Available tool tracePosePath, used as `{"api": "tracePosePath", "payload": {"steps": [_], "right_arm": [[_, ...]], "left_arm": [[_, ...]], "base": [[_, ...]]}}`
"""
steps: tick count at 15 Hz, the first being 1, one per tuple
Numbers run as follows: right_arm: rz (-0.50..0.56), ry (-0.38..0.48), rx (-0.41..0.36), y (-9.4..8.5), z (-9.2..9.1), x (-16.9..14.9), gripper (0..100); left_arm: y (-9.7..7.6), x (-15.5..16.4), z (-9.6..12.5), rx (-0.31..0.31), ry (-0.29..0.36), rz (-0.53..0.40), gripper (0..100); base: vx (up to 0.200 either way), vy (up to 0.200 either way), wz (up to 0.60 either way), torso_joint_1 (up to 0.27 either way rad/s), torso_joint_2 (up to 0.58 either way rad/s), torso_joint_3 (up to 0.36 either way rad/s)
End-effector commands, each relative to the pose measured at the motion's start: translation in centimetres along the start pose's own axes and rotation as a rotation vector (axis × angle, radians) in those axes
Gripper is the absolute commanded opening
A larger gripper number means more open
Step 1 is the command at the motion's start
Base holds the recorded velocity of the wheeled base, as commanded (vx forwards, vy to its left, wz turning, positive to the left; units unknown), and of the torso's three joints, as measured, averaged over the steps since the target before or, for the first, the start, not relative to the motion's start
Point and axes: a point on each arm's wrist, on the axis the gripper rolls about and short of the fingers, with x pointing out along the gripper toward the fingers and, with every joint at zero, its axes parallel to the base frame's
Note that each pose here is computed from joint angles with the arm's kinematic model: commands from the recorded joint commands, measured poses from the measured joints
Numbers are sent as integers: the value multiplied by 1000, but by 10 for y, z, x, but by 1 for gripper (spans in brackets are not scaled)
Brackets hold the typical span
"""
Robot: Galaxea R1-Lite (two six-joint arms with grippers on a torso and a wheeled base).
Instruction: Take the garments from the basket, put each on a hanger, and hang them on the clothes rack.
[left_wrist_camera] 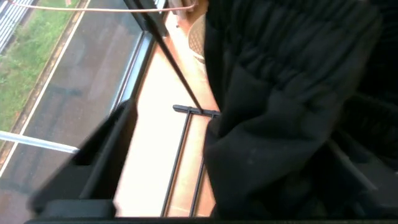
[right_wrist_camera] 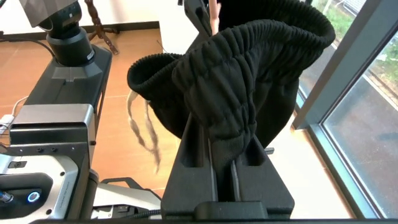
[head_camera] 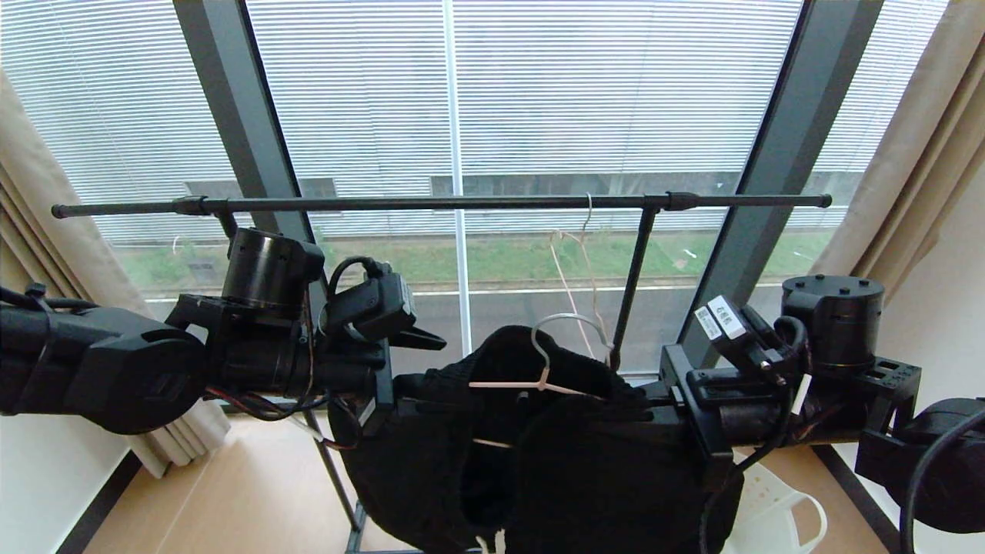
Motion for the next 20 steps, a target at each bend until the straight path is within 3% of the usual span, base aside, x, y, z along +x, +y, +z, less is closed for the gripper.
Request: {"api": "tracePosePath", "payload": {"steps": [1, 7, 11, 12, 15, 18, 20], "right_arm": [[1, 1, 1, 0, 0, 0, 0], [-7, 4, 13, -4, -3, -1, 0], [-14, 4, 18, -5, -4, -4, 0], [-14, 5, 17, -5, -5, -4, 100], [-14, 18, 18, 0, -10, -7, 100], [-36, 26, -67, -3, -15, -14, 100], [-40, 25, -67, -3, -14, -15, 100]], "left_arm": [[-4, -3, 2, 4, -3, -1, 0], [-20, -15, 4, 12, -7, -10, 0], [-21, -17, 4, 9, -7, -8, 0], [-21, -17, 3, 8, -6, -8, 0], [-22, -18, 3, 6, -5, -8, 0], [-21, -22, 3, 4, -9, 5, 0], [-19, -26, 2, 0, -8, 19, 0]], "base": [[0, 0, 0, 0, 0, 0], [0, 0, 0, 0, 0, 0], [0, 0, 0, 0, 0, 0], [0, 0, 0, 0, 0, 0], [0, 0, 0, 0, 0, 0], [0, 0, 0, 0, 0, 0], [0, 0, 0, 0, 0, 0]]}}
